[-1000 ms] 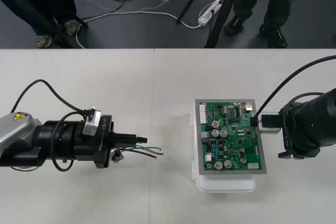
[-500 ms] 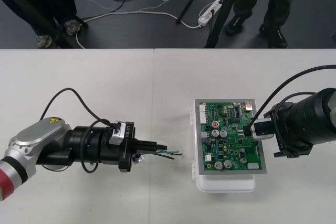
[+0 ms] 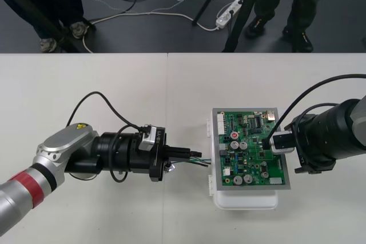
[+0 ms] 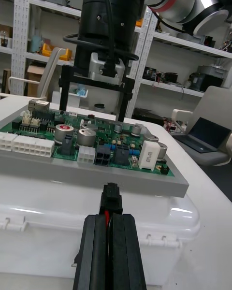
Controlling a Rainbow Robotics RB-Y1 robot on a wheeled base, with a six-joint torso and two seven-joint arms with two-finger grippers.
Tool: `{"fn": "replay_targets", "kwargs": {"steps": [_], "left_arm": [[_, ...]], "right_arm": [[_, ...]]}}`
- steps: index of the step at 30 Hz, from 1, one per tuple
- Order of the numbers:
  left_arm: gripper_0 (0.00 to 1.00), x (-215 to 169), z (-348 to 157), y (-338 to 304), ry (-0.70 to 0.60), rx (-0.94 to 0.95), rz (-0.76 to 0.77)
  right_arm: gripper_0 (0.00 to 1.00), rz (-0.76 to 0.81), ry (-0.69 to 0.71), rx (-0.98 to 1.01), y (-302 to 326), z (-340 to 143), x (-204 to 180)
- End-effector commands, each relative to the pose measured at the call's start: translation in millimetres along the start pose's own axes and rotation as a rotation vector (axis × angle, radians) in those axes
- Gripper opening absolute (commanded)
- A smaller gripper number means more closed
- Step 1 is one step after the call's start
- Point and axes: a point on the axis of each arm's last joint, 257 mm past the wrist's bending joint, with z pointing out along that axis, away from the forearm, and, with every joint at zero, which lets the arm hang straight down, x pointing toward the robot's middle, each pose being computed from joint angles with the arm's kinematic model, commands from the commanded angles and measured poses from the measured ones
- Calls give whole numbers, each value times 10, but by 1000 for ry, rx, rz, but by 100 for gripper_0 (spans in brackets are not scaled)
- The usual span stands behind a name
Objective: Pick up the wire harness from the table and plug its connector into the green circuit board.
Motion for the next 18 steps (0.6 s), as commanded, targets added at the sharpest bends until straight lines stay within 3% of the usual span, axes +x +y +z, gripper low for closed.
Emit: {"fn": "replay_targets", "kwargs": {"steps": [1,18], "left_arm": [[0,-226,225,-76,-48,84,110],[0,-206,383,-5,-30,72,119]], "right_arm": [[100,4,-5,28,-87,24,-131],[100,-6,-3,19,-35,28,-178]]}}
